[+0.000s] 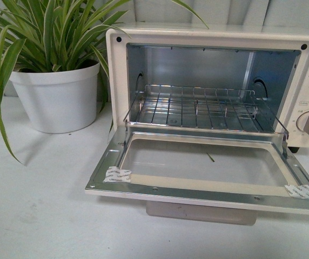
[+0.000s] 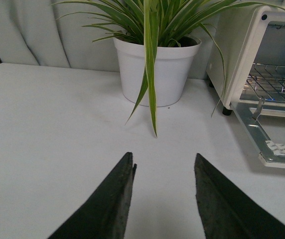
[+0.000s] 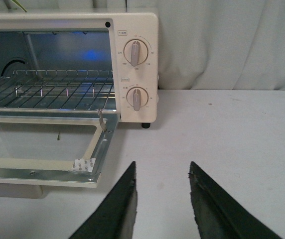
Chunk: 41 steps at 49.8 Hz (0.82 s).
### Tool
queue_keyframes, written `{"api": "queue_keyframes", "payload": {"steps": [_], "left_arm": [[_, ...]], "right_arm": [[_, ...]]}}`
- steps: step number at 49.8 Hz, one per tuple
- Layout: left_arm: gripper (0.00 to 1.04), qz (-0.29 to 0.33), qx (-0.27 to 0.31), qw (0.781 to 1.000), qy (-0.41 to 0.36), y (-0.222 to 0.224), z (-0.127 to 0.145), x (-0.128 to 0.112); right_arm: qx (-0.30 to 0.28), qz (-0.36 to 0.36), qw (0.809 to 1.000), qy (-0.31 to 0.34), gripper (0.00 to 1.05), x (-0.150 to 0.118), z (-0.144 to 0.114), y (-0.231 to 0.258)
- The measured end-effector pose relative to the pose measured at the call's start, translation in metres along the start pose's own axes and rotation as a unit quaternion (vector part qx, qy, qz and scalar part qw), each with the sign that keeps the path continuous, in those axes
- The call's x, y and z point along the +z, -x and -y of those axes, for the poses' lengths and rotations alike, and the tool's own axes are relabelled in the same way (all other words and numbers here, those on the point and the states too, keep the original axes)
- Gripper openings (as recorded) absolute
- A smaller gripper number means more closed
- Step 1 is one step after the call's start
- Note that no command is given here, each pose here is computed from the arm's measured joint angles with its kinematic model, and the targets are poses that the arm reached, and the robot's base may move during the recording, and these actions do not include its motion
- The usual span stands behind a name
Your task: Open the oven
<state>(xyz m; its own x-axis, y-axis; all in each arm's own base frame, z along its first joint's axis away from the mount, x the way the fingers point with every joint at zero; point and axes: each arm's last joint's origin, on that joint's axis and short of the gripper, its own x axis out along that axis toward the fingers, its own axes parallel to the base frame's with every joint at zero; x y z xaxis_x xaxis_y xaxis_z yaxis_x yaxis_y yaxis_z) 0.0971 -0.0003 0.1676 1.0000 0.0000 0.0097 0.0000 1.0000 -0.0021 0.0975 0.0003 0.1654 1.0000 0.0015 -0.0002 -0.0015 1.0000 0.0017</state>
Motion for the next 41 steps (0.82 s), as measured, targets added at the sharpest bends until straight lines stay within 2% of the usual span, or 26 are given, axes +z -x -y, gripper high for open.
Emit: {"api": "queue_keyframes", "payload": {"steps": [8,16,19,21,41], "left_arm": [[0.69,0.000,0.000,1.000,0.000,0.0000,0.0000,0.0000],[0.94,0.000,0.000,1.000,0.000,0.0000,0.0000,0.0000],[1.00,0.000,0.000,1.000,0.000,0.0000,0.0000,0.0000],[0.98,0.000,0.000,1.000,0.000,0.0000,0.0000,0.0000],[0.98,0.000,0.000,1.000,0.000,0.0000,0.0000,0.0000]], "right_arm": [[0.000,0.000,1.000,0.000,0.61,0.0000,0.0000,0.0000],[0.000,0.000,1.000,0.000,0.86,0.0000,0.0000,0.0000],[0.000,0.000,1.000,0.000,0.96,0.0000,0.0000,0.0000],[0.000,0.000,1.000,0.000,0.97,0.0000,0.0000,0.0000],[0.000,0.000,1.000,0.000,0.95,0.0000,0.0000,0.0000]]}}
